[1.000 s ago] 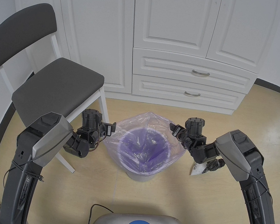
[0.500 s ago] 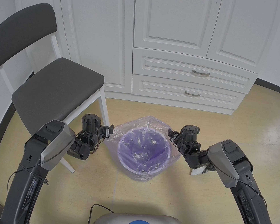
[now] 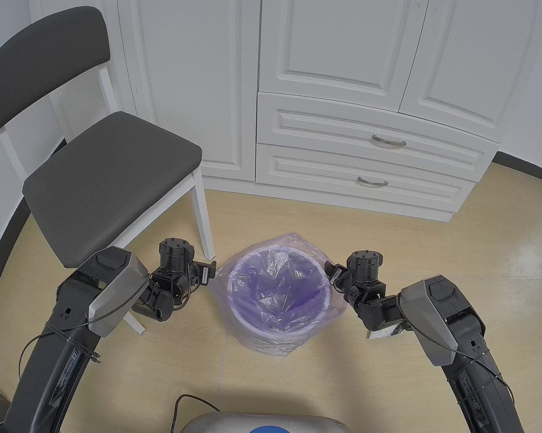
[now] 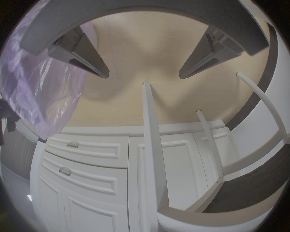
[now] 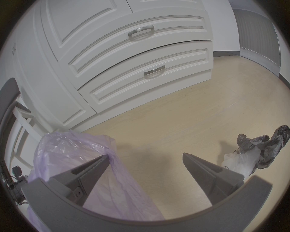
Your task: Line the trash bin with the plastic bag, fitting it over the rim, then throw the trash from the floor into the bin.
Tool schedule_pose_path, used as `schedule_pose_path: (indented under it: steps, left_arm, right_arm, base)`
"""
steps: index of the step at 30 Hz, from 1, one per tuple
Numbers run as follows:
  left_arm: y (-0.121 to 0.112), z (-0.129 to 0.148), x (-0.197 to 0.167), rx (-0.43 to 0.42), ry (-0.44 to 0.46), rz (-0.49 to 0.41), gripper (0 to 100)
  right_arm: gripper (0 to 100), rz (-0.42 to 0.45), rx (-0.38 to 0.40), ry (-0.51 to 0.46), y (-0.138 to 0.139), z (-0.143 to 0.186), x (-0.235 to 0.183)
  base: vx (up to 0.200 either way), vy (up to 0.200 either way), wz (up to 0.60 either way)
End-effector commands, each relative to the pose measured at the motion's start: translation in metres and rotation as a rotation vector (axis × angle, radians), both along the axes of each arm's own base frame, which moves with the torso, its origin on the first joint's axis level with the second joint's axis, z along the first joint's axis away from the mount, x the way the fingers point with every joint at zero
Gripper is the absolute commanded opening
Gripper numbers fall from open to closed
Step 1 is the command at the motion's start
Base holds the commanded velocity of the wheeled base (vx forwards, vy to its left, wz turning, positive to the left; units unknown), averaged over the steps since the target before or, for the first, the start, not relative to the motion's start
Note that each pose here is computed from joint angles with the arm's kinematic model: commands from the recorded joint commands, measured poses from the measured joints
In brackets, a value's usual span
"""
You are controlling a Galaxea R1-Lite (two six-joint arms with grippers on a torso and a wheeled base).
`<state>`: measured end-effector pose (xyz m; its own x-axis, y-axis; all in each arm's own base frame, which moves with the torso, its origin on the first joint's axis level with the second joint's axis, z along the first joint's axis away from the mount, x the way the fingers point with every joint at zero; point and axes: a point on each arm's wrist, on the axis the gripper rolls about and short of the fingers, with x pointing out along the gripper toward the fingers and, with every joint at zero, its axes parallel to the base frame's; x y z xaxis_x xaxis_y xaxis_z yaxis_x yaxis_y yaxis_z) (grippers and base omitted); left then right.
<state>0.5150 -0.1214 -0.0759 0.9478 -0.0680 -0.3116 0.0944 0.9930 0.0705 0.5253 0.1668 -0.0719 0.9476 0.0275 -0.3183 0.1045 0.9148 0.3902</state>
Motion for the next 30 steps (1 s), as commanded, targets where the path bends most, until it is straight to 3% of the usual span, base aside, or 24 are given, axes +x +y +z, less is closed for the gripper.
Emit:
schedule_pose_path:
  steps: [1,9,15,17,20,24,25,28,30]
  left_arm:
    - [0.006,-0.014,-0.001,0.023,0.030,0.006,100]
    - [0.016,-0.024,-0.006,0.063,0.110,0.008,100]
    - [0.020,-0.024,-0.006,0.066,0.113,0.015,100]
    - [0.022,-0.023,-0.005,0.065,0.105,0.019,100]
    - [0.023,0.000,-0.010,0.059,0.096,0.011,100]
    - [0.025,0.021,-0.027,0.050,0.125,-0.033,100]
    - [0.026,0.030,-0.043,0.055,0.162,-0.090,100]
    - [0.030,0.031,-0.070,0.083,0.218,-0.171,100]
    - [0.033,0.030,-0.082,0.092,0.195,-0.181,100]
  right_arm:
    - [100,-0.003,-0.016,0.010,-0.002,-0.005,0.000]
    - [100,-0.032,-0.108,0.099,-0.010,-0.015,-0.001]
    - [100,-0.043,-0.124,0.132,-0.011,-0.015,-0.001]
    - [100,-0.046,-0.111,0.120,-0.011,-0.010,-0.001]
    - [100,-0.042,-0.085,0.083,-0.005,0.021,-0.003]
    - [100,-0.023,-0.091,0.091,-0.003,0.043,-0.013]
    - [100,-0.008,-0.101,0.104,-0.001,0.053,-0.022]
    - [100,0.013,-0.146,0.117,-0.005,0.065,-0.033]
    - [100,0.037,-0.169,0.104,-0.007,0.068,-0.038]
  base:
    - [0.000,0.000,0.00]
    - [0.000,0.000,0.00]
    - [0.000,0.000,0.00]
    - [0.000,0.000,0.00]
    - [0.000,0.000,0.00]
    - [0.000,0.000,0.00]
    - [0.000,0.000,0.00]
    - [0.000,0.000,0.00]
    - [0.000,0.000,0.00]
